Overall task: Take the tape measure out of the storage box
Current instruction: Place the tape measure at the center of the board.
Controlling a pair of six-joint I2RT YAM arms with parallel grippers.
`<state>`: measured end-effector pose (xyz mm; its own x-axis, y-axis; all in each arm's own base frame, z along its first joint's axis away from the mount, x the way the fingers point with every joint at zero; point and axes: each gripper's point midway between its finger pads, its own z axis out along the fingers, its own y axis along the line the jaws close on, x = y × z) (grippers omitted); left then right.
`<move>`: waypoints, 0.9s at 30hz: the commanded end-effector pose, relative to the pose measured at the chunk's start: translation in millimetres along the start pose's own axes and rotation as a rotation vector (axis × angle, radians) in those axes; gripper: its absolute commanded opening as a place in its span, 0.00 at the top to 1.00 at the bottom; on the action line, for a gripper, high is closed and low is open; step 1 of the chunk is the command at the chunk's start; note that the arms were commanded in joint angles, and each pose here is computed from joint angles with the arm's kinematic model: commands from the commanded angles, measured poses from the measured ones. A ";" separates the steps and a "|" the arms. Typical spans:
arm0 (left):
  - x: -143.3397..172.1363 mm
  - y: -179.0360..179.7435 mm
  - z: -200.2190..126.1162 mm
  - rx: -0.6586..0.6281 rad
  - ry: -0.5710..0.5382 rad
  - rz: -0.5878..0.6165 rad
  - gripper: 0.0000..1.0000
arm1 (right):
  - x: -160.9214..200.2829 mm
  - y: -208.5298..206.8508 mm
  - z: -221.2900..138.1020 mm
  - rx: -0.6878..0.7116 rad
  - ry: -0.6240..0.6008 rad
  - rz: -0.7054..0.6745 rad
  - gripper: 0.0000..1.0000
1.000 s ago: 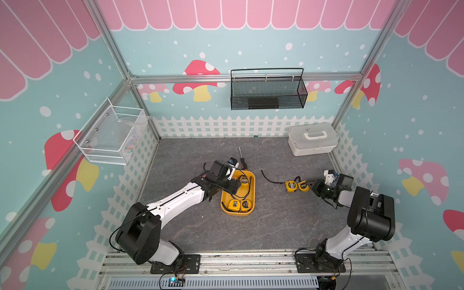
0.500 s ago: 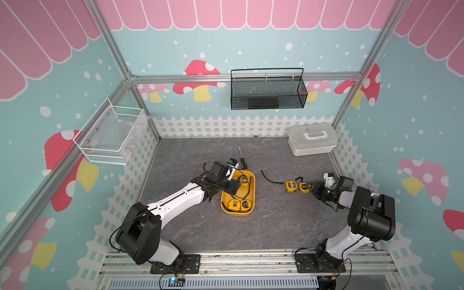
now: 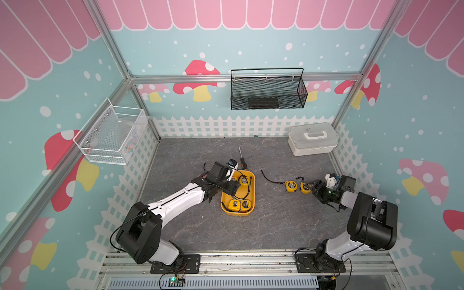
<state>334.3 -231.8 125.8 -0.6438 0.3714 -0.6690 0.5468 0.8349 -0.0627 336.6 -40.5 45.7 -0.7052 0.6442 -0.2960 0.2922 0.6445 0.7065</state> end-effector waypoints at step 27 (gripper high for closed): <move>-11.9 -13.3 74.5 0.097 0.191 0.015 0.22 | 10.8 43.3 -43.4 0.042 -0.054 -0.125 0.19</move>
<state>372.9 -271.7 78.4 -0.7264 0.4423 -0.5261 0.5781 0.8072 -0.1195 312.5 -28.6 101.5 -0.6876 0.5936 -0.4181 0.2524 0.7353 0.6290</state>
